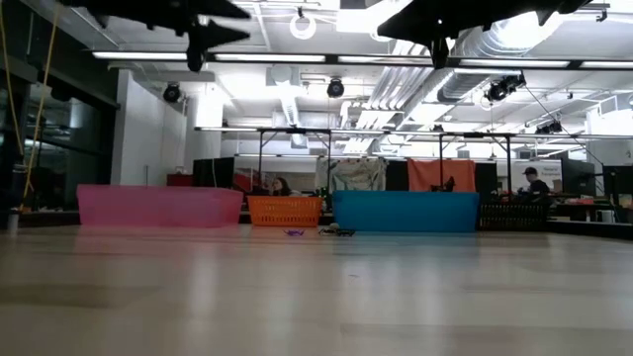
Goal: Sort Halloween decoration
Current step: Put the white skull toy into the pink bin
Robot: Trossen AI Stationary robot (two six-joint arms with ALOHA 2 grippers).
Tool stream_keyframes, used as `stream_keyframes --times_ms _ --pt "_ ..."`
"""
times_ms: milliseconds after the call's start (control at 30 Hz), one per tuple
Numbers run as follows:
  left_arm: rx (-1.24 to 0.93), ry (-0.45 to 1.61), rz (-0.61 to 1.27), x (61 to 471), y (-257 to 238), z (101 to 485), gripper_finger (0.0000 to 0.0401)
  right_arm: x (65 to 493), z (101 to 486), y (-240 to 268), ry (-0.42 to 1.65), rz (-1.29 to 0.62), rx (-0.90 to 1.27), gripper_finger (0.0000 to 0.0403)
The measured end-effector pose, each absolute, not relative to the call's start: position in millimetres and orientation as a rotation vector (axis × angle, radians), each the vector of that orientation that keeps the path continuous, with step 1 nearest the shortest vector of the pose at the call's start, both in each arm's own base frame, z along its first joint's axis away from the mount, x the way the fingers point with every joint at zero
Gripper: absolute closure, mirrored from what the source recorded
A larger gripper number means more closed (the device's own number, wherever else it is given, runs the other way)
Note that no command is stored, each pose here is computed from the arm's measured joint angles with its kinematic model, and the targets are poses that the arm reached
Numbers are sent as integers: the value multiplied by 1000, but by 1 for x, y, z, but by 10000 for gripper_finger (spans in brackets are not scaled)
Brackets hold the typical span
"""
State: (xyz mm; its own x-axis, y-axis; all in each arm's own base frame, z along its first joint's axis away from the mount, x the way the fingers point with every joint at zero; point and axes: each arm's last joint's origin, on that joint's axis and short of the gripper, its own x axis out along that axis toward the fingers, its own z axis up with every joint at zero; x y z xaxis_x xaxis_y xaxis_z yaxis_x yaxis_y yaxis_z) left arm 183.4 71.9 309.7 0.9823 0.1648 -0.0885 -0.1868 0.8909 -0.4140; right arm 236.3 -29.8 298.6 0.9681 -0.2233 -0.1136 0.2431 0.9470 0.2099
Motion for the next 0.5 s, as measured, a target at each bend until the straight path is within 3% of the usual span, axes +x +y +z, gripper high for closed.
stream_keyframes --times_ms 200,400,500 --pt "-421 -1 102 185 27 278 307 236 299 -30 89 -237 225 403" --pt "-314 39 91 187 14 268 391 236 299 -30 89 -236 225 403" --pt "-311 28 87 187 13 269 393 236 299 -30 89 -236 225 403"
